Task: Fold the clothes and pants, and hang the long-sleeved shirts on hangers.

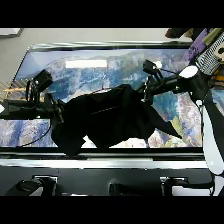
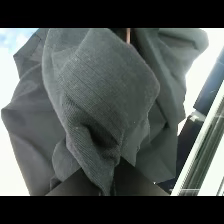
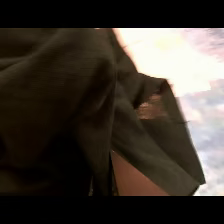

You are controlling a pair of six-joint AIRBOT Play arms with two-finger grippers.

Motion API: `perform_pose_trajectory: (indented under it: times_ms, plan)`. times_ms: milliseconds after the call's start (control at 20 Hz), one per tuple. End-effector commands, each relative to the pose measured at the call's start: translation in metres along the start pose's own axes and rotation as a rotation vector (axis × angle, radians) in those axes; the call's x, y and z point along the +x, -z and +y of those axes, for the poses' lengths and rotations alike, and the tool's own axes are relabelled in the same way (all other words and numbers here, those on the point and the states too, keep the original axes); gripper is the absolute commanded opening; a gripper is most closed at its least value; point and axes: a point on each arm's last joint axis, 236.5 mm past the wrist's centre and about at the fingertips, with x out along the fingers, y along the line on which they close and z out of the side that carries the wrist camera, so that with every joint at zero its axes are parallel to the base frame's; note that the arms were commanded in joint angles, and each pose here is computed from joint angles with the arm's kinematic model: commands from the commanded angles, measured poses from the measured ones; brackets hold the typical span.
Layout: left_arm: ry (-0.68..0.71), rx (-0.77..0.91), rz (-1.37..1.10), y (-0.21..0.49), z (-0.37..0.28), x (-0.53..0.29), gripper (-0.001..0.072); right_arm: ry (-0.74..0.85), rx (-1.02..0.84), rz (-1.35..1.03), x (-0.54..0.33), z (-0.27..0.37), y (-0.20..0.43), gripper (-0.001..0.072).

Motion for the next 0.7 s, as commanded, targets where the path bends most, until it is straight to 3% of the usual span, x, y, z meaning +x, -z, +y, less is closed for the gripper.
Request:
perform_pose_trajectory:
  times_ms: [0, 150, 300, 500, 650]
  plan:
    - [-0.001, 0.001, -0.006, -0.001, 0.001, 0.000, 0.0075, -0.019, -0.029, 0.005, -0.010, 0.014, -0.011, 0.0030]
    - [-0.043, -0.029, -0.037, -0.009, 0.011, 0.000, 0.0420, 0.043, -0.109, 0.105, -0.033, 0.017, -0.008, 0.0029]
    - [-0.160, -0.134, -0.118, -0.025, 0.040, -0.004, 0.0678, 0.142, -0.094, 0.187, -0.068, 0.019, -0.011, 0.0027]
    - [-0.319, -0.343, -0.293, -0.051, 0.086, -0.024, 0.0693, 0.320, 0.023, 0.207, -0.125, 0.020, -0.024, 0.0027]
    - [-0.372, -0.579, -0.426, -0.062, 0.111, -0.043, 0.0693, 0.547, 0.153, 0.176, -0.186, 0.019, -0.037, 0.0026]
